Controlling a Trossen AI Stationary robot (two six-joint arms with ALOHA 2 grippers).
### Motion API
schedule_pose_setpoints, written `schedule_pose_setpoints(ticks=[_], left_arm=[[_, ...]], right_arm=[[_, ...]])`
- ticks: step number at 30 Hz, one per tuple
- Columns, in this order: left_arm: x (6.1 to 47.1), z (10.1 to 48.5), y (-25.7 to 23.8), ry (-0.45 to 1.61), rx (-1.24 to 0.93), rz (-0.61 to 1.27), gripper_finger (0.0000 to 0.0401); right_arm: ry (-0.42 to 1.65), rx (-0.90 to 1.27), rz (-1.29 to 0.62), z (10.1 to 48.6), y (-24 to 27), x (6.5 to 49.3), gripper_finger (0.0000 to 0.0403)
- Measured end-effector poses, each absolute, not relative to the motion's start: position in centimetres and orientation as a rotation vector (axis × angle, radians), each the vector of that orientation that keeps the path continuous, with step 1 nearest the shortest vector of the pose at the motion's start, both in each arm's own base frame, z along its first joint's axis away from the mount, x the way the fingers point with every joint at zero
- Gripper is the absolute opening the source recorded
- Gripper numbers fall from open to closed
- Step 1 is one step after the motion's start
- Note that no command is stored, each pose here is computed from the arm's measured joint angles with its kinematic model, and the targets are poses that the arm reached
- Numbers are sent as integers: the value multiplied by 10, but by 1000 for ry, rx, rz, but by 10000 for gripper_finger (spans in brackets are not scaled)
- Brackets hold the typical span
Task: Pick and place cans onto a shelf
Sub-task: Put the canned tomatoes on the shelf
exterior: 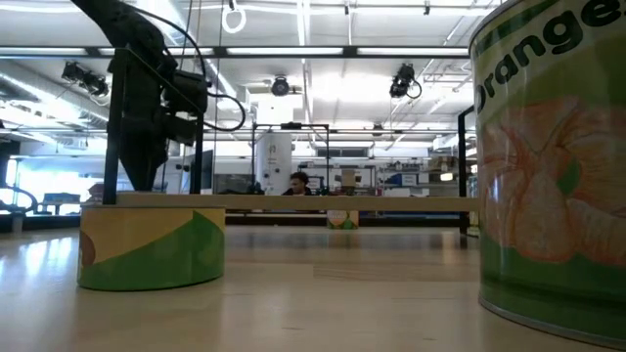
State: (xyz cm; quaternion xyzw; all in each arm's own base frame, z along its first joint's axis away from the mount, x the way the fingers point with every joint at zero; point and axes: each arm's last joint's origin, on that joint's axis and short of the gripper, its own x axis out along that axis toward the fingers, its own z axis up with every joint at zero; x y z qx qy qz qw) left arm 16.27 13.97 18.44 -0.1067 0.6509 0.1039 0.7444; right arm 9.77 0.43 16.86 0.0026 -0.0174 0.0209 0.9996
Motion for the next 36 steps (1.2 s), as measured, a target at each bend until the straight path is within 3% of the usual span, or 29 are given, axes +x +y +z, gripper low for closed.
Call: schedule_pose_setpoints(ticks=[5,12,19,27,36], left_arm=[[161,176,137,1417,-157,143,140],[158,167,134,1390,-158,92,15],[165,205,140,1488,-133,177,8],[174,293,142,1518,-48,258,6],[210,391,127,1043,-128,498,5]], right_arm=[[-34,5,42,169,4,98,18],[-34,5,42,169,4,98,18],[-34,5,42,169,4,98,18],[-34,5,42,168,4,98,18],[-135,-49,37,178,4,97,18]])
